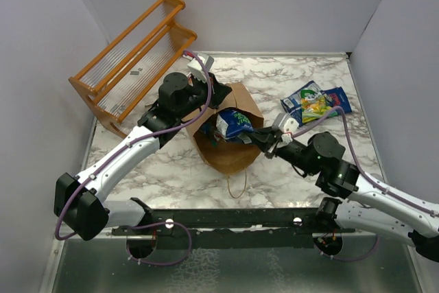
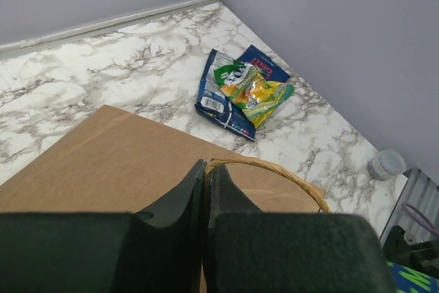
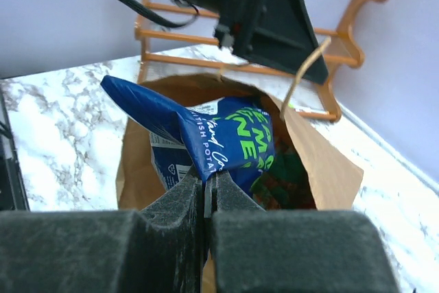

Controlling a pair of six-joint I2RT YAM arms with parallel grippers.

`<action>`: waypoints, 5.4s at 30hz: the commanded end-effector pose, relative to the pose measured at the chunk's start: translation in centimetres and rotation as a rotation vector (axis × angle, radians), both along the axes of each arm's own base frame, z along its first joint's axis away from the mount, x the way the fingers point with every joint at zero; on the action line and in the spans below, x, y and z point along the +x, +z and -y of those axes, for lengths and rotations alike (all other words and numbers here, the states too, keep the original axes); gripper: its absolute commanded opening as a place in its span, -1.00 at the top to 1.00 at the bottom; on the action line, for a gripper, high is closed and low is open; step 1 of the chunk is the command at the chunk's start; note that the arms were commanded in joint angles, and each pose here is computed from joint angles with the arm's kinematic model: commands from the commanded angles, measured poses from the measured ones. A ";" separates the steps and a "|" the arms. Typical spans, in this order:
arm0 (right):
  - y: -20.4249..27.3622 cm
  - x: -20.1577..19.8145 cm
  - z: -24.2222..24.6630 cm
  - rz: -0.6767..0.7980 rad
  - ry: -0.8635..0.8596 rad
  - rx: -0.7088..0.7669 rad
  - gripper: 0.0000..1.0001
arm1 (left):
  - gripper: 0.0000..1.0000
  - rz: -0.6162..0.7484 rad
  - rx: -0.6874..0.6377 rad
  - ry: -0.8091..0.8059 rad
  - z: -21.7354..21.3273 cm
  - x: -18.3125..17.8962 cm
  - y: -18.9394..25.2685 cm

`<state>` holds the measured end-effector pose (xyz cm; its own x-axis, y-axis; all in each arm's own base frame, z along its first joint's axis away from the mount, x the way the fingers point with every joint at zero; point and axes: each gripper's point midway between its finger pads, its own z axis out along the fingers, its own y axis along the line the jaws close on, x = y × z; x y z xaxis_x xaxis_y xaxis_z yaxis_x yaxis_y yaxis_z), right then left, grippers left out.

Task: Take the snacks out of the paper bag
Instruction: Take out the snack from the paper bag, then place the snack at the center of the board, then take out the snack from the paper bag.

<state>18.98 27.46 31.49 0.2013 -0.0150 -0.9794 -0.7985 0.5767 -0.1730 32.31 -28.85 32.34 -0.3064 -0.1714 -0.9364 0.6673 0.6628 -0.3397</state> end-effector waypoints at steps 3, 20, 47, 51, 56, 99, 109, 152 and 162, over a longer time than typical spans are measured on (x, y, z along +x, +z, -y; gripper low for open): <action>4.9 -3.2 0.3 0.133 0.154 -0.053 0.97 | 1.00 0.043 -0.022 0.001 0.1 0.0 2.0; 13.2 0.0 10.6 0.215 -0.327 0.241 0.97 | 1.00 0.041 -0.018 0.003 0.2 0.1 1.9; -15.3 11.8 31.4 -0.478 -1.745 0.235 0.94 | 1.00 0.041 -0.020 -0.014 0.6 -0.4 1.9; -18.3 12.3 32.2 -0.543 -1.764 0.210 0.93 | 1.00 0.041 -0.018 -0.016 0.7 -0.4 1.9; -20.1 12.6 32.9 -0.580 -1.806 0.211 0.70 | 1.00 0.042 -0.010 -0.008 0.6 -0.3 1.8; -5.1 -0.4 -0.1 0.125 0.388 -0.085 -0.99 | 1.00 0.028 -0.014 -0.031 1.2 -0.7 1.6; -11.3 3.9 -3.8 0.321 0.044 -0.583 -0.95 | 1.00 0.027 -0.007 -0.029 1.3 -0.6 1.5; -24.2 17.0 -6.6 0.314 -0.077 -0.939 -0.29 | 1.00 0.052 -0.026 -0.041 1.2 -1.4 2.6; -21.4 15.2 -7.5 0.331 -0.015 -0.822 0.55 | 1.00 0.042 -0.023 -0.045 1.4 -1.3 2.3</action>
<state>34.84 33.68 6.95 0.4177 -0.7724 -0.4784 -0.6355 0.1280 -0.7614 31.33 -30.13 32.29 -0.3163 -0.1484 -0.9370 0.6884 0.6437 -0.3343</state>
